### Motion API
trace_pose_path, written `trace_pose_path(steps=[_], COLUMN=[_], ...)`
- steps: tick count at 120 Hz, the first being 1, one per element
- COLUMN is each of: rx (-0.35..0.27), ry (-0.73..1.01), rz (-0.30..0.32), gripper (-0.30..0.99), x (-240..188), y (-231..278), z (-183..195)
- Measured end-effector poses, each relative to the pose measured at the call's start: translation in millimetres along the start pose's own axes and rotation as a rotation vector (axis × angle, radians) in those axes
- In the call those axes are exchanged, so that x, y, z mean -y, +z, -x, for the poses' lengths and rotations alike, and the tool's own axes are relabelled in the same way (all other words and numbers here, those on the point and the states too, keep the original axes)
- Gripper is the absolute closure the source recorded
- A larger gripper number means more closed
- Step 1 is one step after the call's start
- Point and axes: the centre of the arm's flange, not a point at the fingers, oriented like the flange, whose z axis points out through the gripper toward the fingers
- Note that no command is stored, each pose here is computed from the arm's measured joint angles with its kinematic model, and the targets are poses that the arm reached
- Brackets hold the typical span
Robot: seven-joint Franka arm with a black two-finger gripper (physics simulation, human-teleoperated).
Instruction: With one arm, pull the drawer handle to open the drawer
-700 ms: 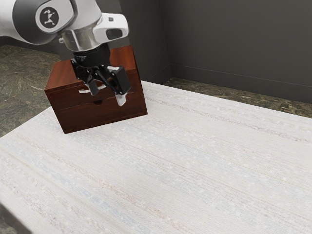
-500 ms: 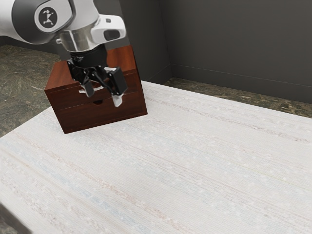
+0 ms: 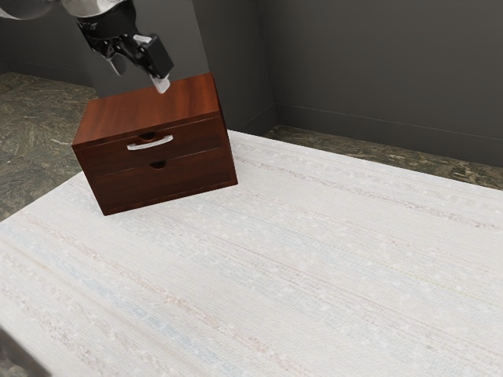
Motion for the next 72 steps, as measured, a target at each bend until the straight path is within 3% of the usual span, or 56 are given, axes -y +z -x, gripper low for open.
trace_pose_path(steps=[13,30,50,72], rx=[-0.019,0.014,0.031,0.007], ry=[0.046,0.08,0.123,0.213], rz=[-0.008,-0.026,0.017,0.001], gripper=[0.0,0.0,0.0,0.0], x=[1,24,36,52], y=[7,63,125,164], z=[-7,-25,-39,-50])
